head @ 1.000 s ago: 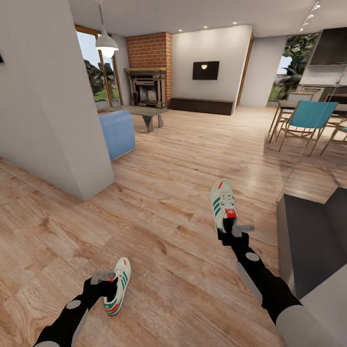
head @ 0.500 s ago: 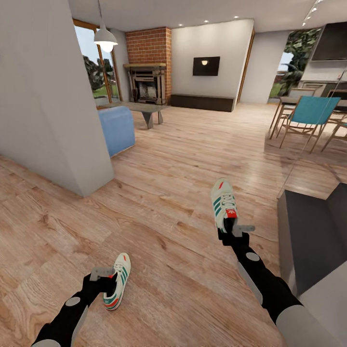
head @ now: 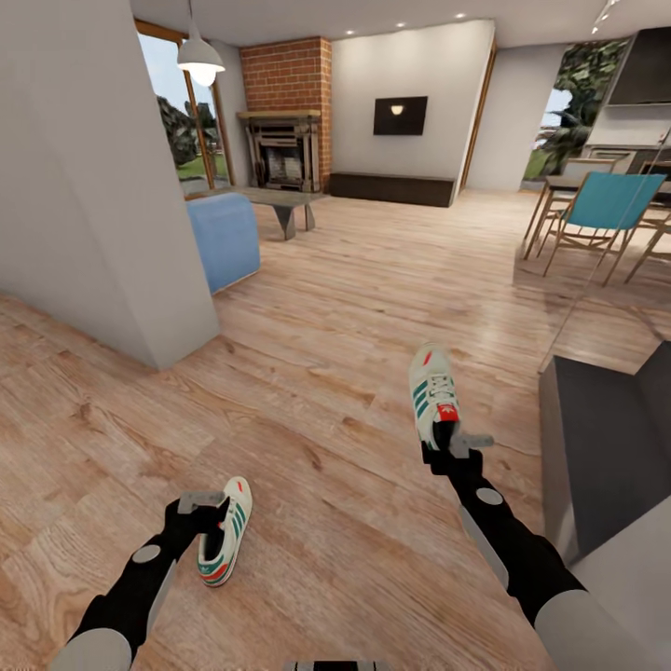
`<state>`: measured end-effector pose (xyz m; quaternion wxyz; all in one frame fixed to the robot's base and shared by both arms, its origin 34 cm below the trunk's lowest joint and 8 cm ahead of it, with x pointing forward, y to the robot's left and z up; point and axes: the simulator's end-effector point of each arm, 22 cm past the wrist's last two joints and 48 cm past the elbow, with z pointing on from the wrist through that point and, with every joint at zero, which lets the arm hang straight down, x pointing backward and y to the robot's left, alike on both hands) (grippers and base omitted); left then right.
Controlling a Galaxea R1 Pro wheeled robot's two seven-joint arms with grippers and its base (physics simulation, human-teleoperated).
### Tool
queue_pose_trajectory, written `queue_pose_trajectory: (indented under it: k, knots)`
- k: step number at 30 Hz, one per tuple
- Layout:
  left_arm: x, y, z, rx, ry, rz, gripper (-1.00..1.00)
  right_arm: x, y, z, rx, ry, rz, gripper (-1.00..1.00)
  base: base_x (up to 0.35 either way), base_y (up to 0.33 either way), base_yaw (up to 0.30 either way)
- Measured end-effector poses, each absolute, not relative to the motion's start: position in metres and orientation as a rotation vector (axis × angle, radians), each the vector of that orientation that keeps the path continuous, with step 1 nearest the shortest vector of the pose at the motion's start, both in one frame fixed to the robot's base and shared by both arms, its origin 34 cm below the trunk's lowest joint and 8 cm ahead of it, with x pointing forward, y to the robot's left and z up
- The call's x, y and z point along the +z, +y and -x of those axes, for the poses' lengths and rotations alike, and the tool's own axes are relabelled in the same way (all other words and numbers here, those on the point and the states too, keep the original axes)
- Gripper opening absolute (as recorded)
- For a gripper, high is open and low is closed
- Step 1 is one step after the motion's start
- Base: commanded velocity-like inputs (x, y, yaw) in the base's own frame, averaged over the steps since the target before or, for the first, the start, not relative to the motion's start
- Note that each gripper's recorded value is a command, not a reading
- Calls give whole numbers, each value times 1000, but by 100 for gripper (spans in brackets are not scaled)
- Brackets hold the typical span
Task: Pick up the two gym shoes and the two sandals from the corridor floor and place them onto the hallstand (shoe rack) in the corridor, making sure they are on the rack and not on the floor. Arrange them so the two gym shoes are next to each other and the two sandals are next to each other.
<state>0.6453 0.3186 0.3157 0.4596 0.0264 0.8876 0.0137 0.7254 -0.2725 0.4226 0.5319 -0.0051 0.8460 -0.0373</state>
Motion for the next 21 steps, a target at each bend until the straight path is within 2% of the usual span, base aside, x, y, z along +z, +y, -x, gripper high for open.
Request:
queue_pose_trajectory:
  k: [21]
  knots:
    - [274,320,-636,37,2250,-67,100,365,-276,-715,-95,2106,12,-100,0,0,0]
